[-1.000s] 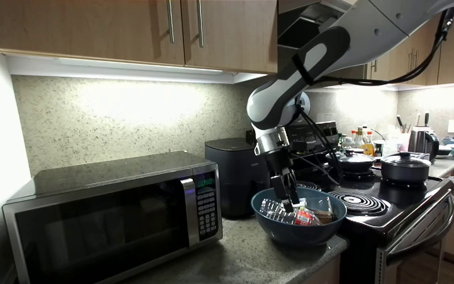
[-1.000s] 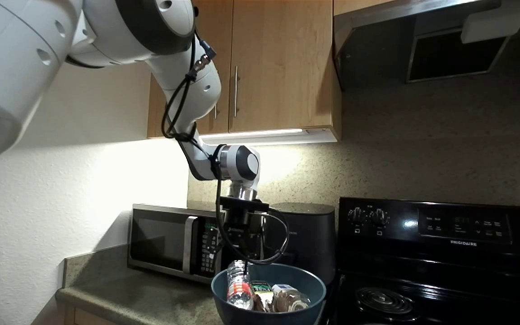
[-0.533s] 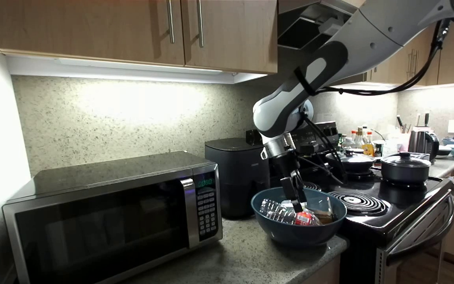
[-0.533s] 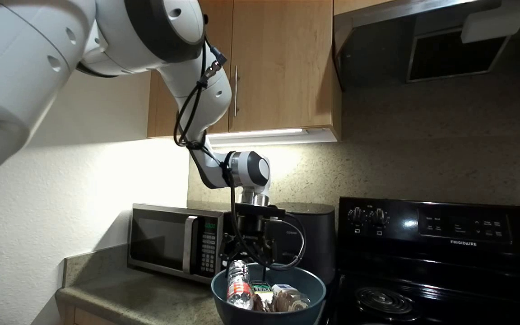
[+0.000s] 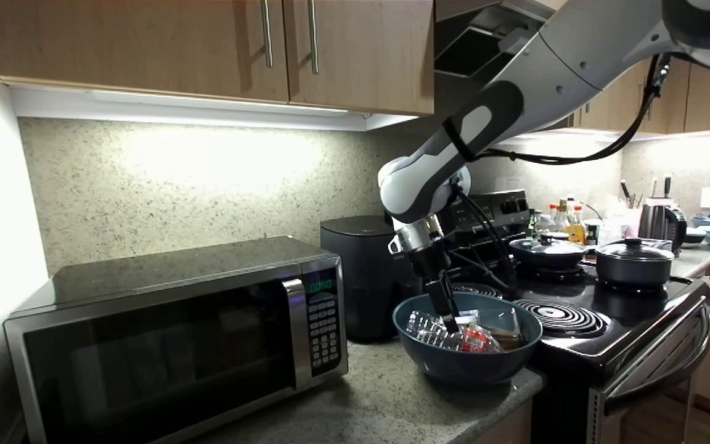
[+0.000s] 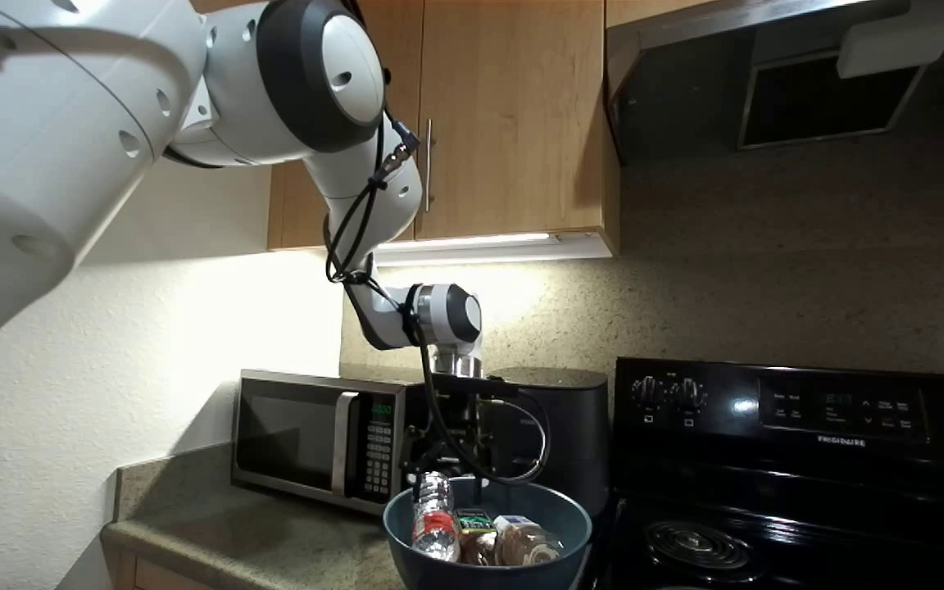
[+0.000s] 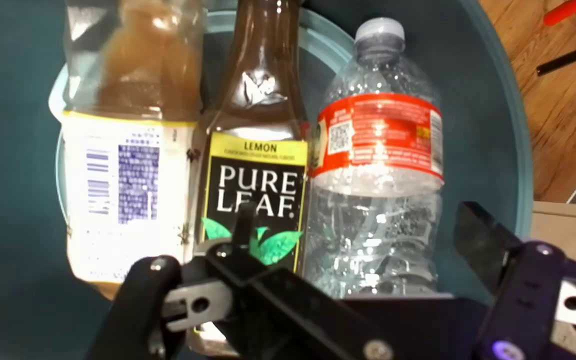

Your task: Remove the bottles from the bowl

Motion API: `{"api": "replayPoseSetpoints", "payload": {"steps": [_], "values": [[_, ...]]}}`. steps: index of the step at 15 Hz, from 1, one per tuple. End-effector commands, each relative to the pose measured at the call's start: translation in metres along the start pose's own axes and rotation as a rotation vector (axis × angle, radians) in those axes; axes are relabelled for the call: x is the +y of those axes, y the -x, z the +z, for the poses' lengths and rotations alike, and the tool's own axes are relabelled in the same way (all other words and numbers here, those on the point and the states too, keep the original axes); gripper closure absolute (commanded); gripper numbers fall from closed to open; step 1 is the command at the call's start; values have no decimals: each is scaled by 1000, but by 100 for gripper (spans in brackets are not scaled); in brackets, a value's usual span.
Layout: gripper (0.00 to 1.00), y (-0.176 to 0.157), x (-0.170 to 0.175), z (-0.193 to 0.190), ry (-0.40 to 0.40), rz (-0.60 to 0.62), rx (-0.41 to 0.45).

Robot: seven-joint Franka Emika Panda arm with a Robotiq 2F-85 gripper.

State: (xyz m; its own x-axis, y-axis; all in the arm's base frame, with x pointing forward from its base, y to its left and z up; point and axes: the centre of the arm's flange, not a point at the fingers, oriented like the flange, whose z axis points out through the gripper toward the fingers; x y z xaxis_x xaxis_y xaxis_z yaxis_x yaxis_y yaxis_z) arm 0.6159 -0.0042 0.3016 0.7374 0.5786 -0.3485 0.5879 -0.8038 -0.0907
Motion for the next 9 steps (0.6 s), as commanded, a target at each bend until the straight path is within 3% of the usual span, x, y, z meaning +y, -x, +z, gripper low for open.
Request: {"api": "replayPoseSetpoints", "payload": {"steps": [1,5,9], "values": [[0,-10,-7,-22,-37,-71,27],[0,-9,-27,-29,-141,-63,7],[0,-9,-36,-22,-179,-73,-26]]}}
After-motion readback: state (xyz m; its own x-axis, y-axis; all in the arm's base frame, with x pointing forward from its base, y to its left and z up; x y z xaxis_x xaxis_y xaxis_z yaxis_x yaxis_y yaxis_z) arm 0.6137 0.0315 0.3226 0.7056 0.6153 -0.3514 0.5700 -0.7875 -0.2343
